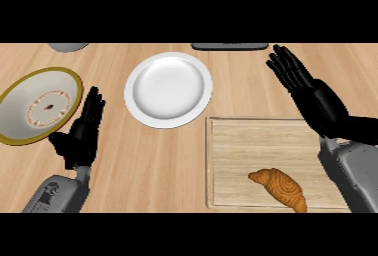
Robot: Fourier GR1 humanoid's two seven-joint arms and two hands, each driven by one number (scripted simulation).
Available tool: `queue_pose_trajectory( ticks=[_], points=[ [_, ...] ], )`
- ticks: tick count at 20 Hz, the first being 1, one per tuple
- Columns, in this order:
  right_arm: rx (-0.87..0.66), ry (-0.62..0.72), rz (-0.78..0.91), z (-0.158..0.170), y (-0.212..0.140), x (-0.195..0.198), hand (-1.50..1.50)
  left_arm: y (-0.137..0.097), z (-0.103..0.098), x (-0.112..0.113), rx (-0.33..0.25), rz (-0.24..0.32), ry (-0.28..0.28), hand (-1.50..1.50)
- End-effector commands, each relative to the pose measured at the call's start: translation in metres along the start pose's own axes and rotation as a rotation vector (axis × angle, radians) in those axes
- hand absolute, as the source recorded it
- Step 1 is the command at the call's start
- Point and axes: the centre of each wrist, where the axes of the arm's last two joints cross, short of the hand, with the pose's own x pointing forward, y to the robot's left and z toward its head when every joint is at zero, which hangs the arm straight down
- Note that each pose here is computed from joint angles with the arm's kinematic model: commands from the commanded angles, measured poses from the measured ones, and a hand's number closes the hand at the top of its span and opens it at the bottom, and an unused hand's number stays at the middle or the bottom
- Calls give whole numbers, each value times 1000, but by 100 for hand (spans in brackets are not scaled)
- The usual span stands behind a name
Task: Pick the croissant from the tray and place it in the plate
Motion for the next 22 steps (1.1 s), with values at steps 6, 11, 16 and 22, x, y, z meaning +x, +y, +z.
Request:
queue_pose_trajectory(
  ticks=[6,11,16,22],
  points=[
    [387,278,-105,35,130,-9,150,57,19,-24,-99,-136,43,0],
    [49,30,202,90,123,-19,-150,50,27,-33,-115,-98,94,0],
    [112,-83,285,155,138,-27,-150,79,34,-29,-123,-100,96,0],
    [-10,-70,457,179,92,12,-150,57,8,-19,-129,-89,78,0]
  ],
)
